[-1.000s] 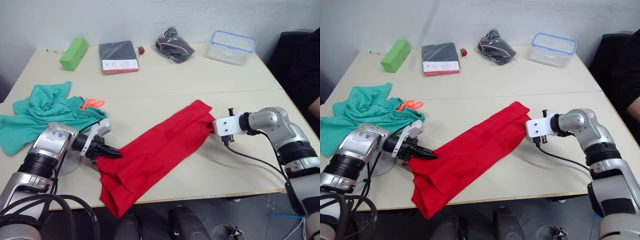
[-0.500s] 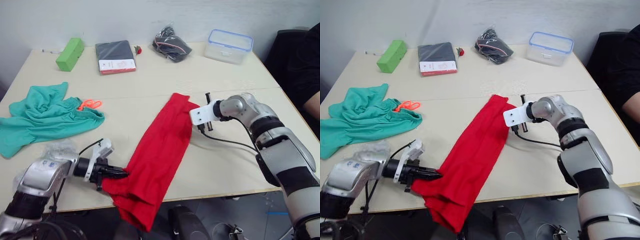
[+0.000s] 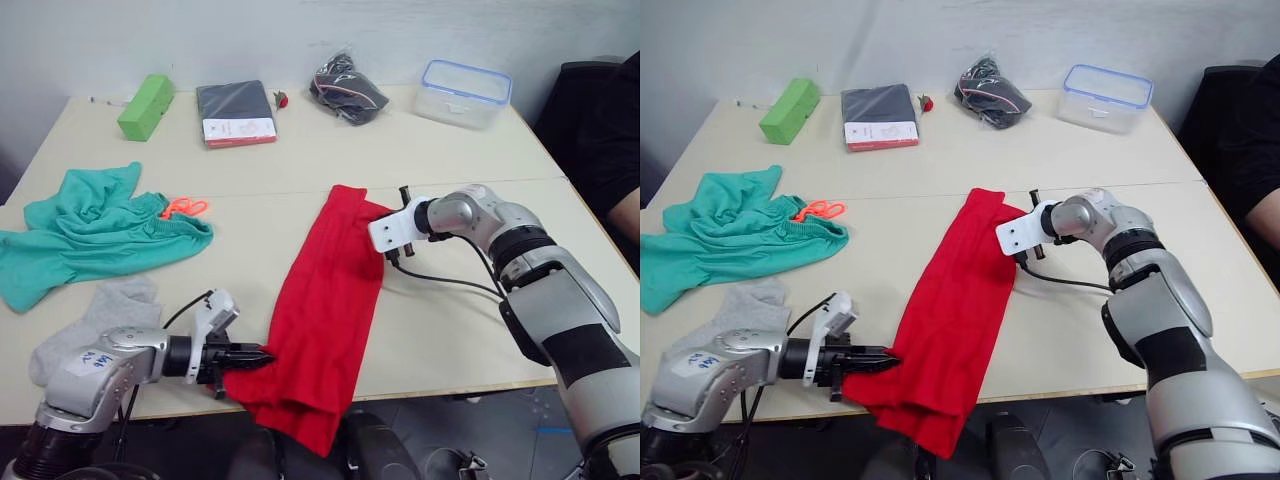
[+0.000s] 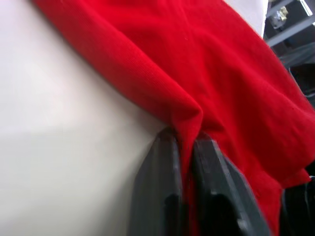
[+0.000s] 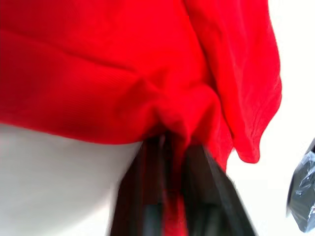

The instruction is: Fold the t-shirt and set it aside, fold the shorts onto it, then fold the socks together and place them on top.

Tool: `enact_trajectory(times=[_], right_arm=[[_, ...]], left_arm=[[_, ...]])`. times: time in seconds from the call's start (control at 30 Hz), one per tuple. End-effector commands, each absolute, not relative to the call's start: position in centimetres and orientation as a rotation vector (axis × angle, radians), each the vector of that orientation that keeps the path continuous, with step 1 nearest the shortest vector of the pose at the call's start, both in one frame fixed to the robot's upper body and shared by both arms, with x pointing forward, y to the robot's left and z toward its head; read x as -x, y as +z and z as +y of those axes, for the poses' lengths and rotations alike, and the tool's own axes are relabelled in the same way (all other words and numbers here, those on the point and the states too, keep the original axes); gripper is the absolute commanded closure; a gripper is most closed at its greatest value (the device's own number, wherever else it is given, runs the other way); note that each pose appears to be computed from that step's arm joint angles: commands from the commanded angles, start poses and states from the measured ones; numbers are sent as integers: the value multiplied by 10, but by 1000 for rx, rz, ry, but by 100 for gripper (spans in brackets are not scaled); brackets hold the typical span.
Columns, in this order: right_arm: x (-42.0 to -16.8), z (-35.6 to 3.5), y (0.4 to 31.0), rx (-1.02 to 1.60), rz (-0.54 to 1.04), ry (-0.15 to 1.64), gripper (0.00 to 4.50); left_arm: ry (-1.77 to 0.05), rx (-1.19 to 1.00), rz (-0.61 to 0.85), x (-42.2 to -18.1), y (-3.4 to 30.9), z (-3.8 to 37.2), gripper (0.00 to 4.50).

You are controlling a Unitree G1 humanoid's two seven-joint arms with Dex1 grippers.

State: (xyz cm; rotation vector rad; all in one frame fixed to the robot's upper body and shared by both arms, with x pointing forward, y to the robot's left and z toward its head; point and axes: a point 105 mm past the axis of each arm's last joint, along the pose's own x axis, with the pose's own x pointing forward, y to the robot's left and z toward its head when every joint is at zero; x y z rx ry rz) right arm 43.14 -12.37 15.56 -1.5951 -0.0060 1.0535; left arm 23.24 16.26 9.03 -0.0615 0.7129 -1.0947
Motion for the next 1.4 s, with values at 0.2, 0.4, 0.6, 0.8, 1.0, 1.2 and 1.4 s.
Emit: enact_trajectory(times=[0.2, 0.4, 0.6, 0.8, 1.0, 1.2, 1.4], right_arm=[[-380, -171, 173, 1583, -211, 1207, 72], [-322, -168, 156, 1533, -345, 1359, 71], [-280, -143, 140, 1485, -441, 1464, 71], [-256, -120, 128, 1427, -476, 1490, 71], [-256, -111, 128, 1420, -489, 1450, 71], [-255, -112, 125, 1434, -482, 1451, 71], [-255, -111, 123, 1428, -480, 1444, 71]], left_arm=[[-1057, 139, 628, -275, 147, 192, 130], [-1103, 174, 634, -327, 163, 169, 74], [-1115, 163, 647, -372, 167, 142, 74], [-1124, 161, 650, -398, 168, 108, 74], [-1118, 129, 694, -402, 152, 92, 74], [-1095, 100, 703, -406, 143, 83, 74], [-1115, 89, 700, -406, 142, 70, 74]])
